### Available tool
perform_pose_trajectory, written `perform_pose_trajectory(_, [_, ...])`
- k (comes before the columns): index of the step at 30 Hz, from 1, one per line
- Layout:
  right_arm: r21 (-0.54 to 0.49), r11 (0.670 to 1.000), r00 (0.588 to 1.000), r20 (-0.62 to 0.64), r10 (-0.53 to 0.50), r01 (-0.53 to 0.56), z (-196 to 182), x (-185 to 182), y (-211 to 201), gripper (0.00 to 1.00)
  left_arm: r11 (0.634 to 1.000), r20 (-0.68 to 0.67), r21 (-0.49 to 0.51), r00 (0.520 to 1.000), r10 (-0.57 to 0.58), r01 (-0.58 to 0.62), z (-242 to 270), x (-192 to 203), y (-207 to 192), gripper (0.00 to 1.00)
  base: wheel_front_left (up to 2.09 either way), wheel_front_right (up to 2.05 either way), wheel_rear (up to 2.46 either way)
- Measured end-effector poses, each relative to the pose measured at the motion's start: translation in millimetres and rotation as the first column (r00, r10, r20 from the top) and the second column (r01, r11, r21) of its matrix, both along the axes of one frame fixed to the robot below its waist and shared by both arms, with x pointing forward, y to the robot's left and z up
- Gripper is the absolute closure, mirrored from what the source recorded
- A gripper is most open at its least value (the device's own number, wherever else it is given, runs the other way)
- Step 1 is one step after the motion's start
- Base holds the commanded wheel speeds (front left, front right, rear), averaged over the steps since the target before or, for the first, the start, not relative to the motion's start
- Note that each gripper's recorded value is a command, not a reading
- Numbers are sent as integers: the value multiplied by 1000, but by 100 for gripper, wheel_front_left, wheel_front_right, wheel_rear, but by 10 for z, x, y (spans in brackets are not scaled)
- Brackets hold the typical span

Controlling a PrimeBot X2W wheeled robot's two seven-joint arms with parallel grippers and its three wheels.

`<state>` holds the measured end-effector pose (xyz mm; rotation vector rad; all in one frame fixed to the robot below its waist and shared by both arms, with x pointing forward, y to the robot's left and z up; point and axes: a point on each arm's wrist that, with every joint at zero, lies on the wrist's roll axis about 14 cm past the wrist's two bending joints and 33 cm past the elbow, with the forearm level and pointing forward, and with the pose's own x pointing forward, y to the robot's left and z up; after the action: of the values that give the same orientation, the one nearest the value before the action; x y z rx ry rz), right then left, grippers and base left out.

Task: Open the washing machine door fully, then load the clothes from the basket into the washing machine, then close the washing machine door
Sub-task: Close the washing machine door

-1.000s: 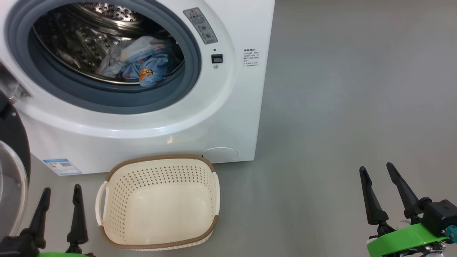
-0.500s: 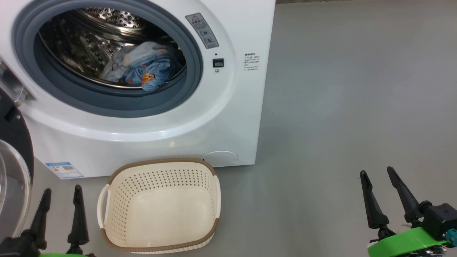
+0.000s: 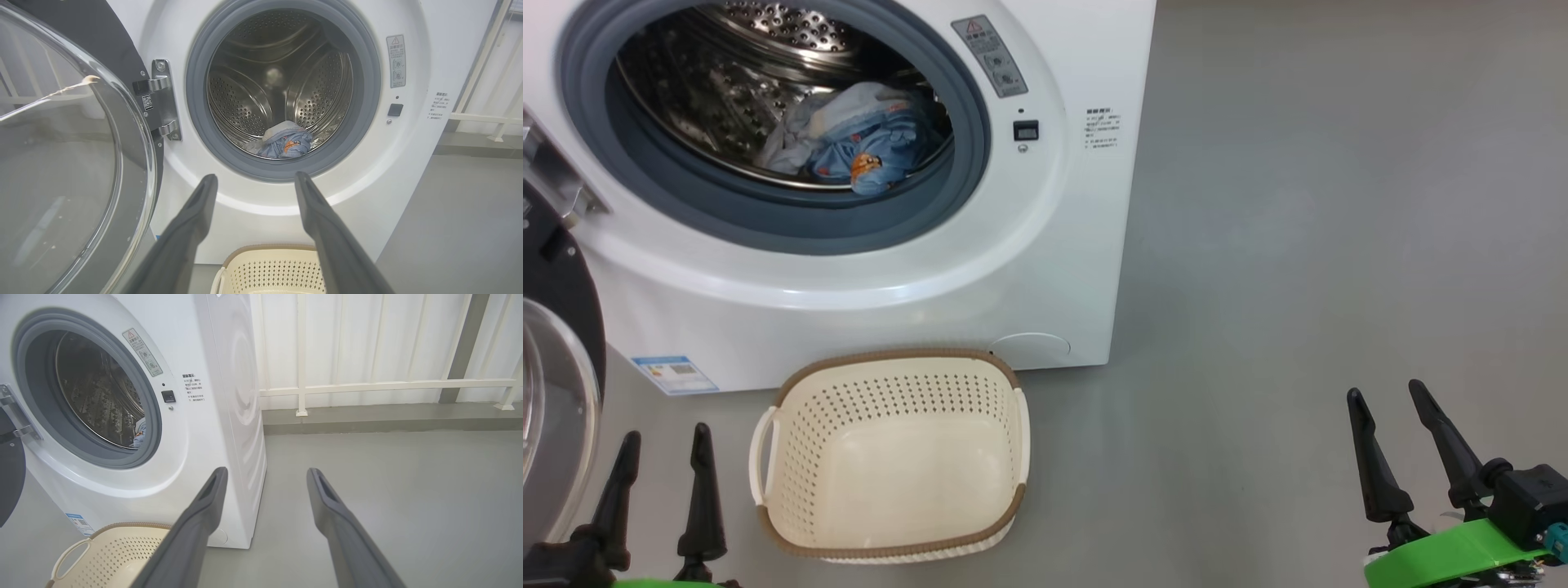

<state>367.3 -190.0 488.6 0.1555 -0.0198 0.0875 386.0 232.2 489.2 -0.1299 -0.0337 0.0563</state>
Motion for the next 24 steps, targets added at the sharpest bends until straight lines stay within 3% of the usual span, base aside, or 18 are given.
perform_pose_trajectory(11, [0, 1000, 1000, -4, 3, -3, -14, 11, 9, 0, 1000, -2, 6, 1000, 2, -2, -6, -30, 10, 0, -104, 104, 0])
perform_pose_trajectory(24, [2, 1000, 1000, -5, 17, -17, -19, 39, 54, 0, 1000, -9, 13, 1000, 6, -6, -25, -55, 27, 0, -8, 8, 0])
